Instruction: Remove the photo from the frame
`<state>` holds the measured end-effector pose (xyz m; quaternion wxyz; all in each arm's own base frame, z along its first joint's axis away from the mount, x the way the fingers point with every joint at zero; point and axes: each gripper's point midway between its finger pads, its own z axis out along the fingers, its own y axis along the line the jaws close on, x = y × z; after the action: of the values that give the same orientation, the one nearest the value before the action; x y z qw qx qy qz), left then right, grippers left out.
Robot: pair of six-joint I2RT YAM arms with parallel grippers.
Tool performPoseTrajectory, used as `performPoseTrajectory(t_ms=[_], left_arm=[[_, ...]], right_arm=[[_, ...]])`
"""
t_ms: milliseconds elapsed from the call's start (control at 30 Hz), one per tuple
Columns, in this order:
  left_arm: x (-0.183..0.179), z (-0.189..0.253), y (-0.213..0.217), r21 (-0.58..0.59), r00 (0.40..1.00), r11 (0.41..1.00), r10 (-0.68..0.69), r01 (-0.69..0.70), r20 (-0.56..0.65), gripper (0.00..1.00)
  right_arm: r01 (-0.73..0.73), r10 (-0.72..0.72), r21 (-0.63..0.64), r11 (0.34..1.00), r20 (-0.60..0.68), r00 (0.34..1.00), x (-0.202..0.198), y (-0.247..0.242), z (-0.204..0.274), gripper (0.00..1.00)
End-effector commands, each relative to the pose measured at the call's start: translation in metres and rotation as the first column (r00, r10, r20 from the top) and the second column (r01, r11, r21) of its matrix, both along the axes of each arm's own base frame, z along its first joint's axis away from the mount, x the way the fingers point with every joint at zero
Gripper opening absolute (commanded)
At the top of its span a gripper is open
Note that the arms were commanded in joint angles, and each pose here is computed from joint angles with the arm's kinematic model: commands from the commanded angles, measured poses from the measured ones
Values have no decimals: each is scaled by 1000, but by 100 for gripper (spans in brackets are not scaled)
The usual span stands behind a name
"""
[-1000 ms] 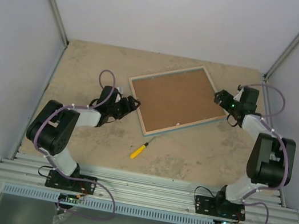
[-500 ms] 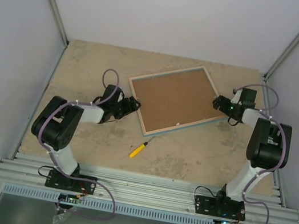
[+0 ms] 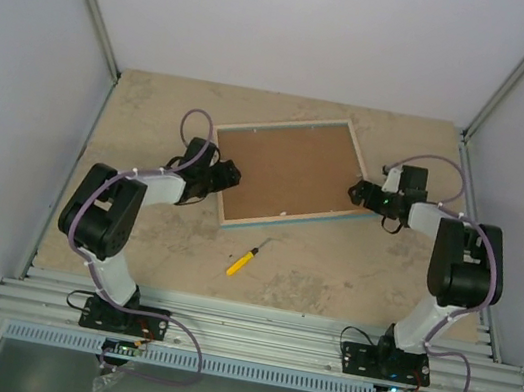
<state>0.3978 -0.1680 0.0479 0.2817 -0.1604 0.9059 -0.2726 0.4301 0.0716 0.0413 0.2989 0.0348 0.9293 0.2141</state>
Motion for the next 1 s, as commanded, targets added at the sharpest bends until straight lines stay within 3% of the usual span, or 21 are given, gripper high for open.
performPoseTrajectory(t_ms=[0,400,700,967], left_arm=[[3,-6,10,106,1000,994,-1,2,-16,86],[-11,-1,27,187,1000,982,18,-15,-15,87],[-21,28,33,175,998,983,41,-48,42,88],[-45,53,30,262,997,964,25,-43,73,90]], right_arm=[[-98,100,71,993,-35,994,-34,39,3,98],[-189,191,84,978,-12,982,-88,68,10,98],[-117,116,4,993,80,990,-88,50,34,98],[-67,78,-60,996,206,975,-87,36,59,98]])
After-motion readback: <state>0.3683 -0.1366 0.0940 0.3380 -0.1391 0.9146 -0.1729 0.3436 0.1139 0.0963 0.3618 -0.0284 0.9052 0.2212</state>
